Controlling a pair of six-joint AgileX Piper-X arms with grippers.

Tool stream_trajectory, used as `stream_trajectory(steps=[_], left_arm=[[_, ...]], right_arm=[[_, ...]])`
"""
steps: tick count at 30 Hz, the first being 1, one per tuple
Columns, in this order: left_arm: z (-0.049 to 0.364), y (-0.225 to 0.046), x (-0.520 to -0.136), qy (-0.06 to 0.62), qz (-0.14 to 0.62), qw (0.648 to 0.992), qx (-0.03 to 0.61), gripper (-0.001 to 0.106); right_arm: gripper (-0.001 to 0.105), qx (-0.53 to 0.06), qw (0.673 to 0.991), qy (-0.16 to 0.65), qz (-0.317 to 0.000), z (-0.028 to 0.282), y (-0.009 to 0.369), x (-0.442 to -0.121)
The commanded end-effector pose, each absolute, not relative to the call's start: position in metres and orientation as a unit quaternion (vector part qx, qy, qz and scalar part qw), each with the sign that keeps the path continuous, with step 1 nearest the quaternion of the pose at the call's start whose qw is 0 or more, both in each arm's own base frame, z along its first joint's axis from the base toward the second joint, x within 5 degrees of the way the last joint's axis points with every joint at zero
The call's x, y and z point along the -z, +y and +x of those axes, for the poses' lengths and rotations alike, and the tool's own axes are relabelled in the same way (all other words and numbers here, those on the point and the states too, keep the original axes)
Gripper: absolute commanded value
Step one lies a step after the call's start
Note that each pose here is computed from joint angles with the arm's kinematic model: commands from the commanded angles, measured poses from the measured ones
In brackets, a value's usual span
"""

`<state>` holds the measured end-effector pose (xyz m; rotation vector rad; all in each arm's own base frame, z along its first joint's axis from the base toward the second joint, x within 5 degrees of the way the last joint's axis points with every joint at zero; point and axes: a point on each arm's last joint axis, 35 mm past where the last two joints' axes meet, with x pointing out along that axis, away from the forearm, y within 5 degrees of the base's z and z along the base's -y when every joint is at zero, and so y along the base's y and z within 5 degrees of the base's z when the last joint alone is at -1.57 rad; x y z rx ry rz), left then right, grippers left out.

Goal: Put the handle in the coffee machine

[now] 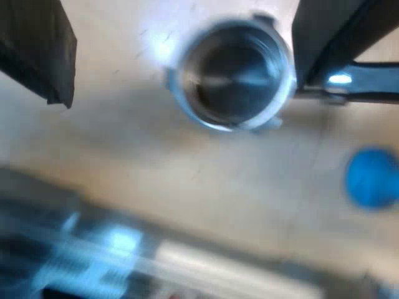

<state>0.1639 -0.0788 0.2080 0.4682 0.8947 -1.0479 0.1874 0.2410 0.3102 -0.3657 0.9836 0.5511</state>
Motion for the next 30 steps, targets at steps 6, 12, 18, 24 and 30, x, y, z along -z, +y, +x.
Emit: stream_trajectory(steps=[6, 12, 18, 24, 30], left_arm=[[0.174, -0.054, -0.211, 0.415, 0.167, 0.776, 0.445, 0.000], [0.179, -0.036, -0.214, 0.414, 0.136, 0.799, 0.415, 0.000], [0.187, -0.026, -0.224, 0.394, 0.143, 0.817, 0.396, 0.000], [0.195, -0.027, -0.224, 0.384, 0.139, 0.819, 0.403, 0.000], [0.208, -0.012, -0.216, 0.380, 0.104, 0.831, 0.393, 0.000]], right_arm=[[0.073, -0.246, 0.875, 0.370, -0.192, 0.160, 0.269, -0.314], [0.072, -0.254, 0.904, 0.298, -0.172, 0.142, 0.289, -0.298], [0.072, -0.266, 0.923, 0.241, -0.137, 0.136, 0.298, -0.284], [0.072, -0.275, 0.925, 0.217, -0.147, 0.137, 0.301, -0.285], [0.073, -0.277, 0.928, 0.210, -0.132, 0.138, 0.304, -0.285]])
